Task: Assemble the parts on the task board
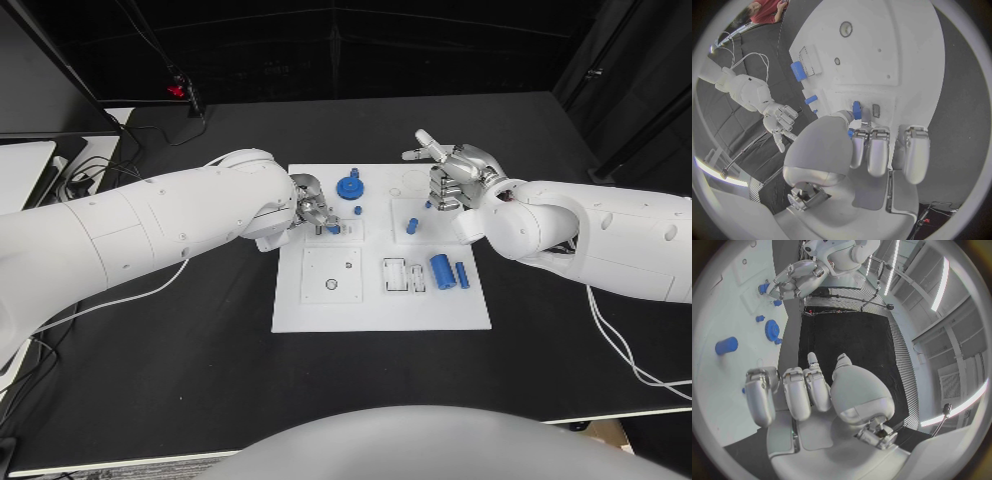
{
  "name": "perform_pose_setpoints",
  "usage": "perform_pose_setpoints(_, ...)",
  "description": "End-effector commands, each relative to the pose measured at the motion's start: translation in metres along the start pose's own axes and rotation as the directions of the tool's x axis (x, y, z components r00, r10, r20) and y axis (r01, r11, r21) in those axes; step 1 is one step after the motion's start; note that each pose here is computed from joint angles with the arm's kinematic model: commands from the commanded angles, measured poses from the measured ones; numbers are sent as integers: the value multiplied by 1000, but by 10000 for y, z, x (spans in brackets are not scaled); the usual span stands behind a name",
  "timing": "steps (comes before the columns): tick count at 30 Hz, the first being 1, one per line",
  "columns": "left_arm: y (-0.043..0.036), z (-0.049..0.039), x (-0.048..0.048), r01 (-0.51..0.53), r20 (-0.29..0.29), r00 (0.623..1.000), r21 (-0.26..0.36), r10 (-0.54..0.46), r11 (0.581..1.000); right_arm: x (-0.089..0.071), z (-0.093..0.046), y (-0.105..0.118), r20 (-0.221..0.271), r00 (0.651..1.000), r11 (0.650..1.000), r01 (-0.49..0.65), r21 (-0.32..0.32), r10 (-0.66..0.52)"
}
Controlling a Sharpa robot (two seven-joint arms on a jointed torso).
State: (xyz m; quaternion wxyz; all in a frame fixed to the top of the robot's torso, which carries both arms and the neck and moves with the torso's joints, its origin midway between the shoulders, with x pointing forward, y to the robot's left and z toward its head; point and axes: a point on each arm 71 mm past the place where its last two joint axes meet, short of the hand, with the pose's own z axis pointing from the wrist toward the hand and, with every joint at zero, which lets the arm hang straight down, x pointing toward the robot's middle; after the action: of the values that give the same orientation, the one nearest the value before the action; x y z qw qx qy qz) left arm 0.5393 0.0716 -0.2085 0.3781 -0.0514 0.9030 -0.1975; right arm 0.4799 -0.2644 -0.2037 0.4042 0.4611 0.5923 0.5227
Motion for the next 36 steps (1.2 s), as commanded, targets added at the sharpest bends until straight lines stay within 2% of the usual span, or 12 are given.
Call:
perform_pose_setpoints(1, 14, 13, 48, -13, -21, 1000, -9, 12, 1000, 13, 2, 16, -10, 1000, 1000, -4, -12, 4)
perform_pose_setpoints(18, 37, 28, -3, 8, 19, 1000, -21, -7, 1000, 12, 1, 15, -10, 1000, 1000, -4, -12, 4)
perform_pose_setpoints(36, -6, 37, 35, -8, -7, 1000, -27, 8, 1000, 15, 1, 14, -10, 1000, 1000, -4, -12, 4)
